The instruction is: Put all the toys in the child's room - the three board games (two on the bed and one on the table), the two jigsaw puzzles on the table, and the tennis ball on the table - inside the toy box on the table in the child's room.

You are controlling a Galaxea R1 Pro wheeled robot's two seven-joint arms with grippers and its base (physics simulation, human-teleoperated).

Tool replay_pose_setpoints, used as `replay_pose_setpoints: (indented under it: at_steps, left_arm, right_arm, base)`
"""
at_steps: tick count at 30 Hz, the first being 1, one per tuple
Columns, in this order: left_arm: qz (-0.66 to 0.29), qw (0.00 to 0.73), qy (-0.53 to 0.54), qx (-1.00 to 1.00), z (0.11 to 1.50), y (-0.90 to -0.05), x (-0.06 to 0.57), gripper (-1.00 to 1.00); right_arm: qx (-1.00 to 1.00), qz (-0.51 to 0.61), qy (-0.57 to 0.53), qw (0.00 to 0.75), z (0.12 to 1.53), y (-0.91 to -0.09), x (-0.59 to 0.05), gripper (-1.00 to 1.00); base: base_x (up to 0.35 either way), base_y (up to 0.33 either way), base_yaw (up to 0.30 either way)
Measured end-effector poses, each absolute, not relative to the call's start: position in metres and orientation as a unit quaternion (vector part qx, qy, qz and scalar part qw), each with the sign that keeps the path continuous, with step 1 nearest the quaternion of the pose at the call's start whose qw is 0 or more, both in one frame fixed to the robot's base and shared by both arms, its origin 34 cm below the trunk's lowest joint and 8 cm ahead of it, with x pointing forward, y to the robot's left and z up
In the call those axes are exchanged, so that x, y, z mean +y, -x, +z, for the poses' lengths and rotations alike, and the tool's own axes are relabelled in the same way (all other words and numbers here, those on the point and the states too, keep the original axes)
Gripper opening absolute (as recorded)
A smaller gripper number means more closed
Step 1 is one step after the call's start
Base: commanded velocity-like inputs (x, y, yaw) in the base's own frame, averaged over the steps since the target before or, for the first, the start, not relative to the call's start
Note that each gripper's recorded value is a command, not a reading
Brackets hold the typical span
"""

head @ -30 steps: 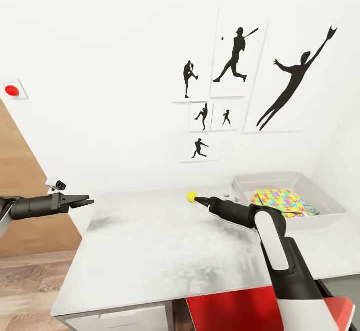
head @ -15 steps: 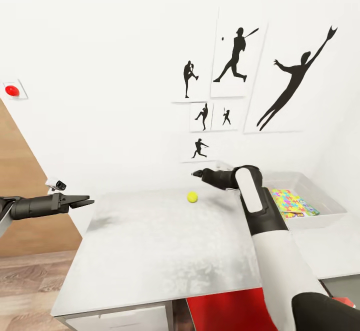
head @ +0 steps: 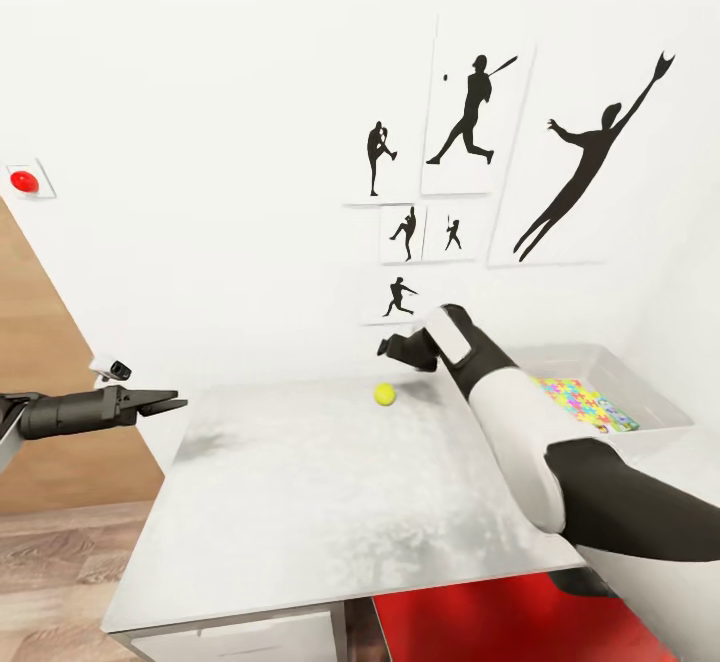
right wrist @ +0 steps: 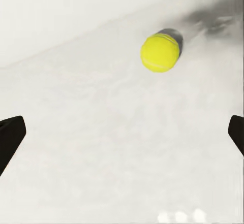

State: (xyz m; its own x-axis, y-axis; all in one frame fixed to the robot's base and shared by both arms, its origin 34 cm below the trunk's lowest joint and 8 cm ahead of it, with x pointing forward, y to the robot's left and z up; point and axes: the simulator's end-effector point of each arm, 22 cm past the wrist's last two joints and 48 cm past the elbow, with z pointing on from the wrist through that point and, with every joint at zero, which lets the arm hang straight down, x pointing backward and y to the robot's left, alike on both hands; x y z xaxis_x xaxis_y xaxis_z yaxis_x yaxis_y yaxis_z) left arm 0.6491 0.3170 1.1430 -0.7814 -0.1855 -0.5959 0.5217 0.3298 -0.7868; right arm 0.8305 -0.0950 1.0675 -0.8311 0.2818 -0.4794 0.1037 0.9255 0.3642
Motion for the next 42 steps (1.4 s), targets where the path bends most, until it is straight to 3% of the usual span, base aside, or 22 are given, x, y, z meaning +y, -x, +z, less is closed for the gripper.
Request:
replay_pose_setpoints:
  at_steps: [17, 42]
  left_arm:
    - [-0.569, 0.329, -0.105, 0.747, 1.153, -0.653, 0.326, 1.00]
    - [-0.550, 0.321, -0.087, 0.766, 1.138, -0.656, 0.353, 1.00]
  right_arm:
    - [0.931, 0.144, -0.080, 0.325, 1.103, -0.851, -0.098, 1.00]
    - [0.936, 0.142, -0.076, 0.313, 1.081, -0.856, -0.097, 1.00]
  base:
    - [0.000, 0.000, 0.000]
    - [0.000, 0.000, 0.000]
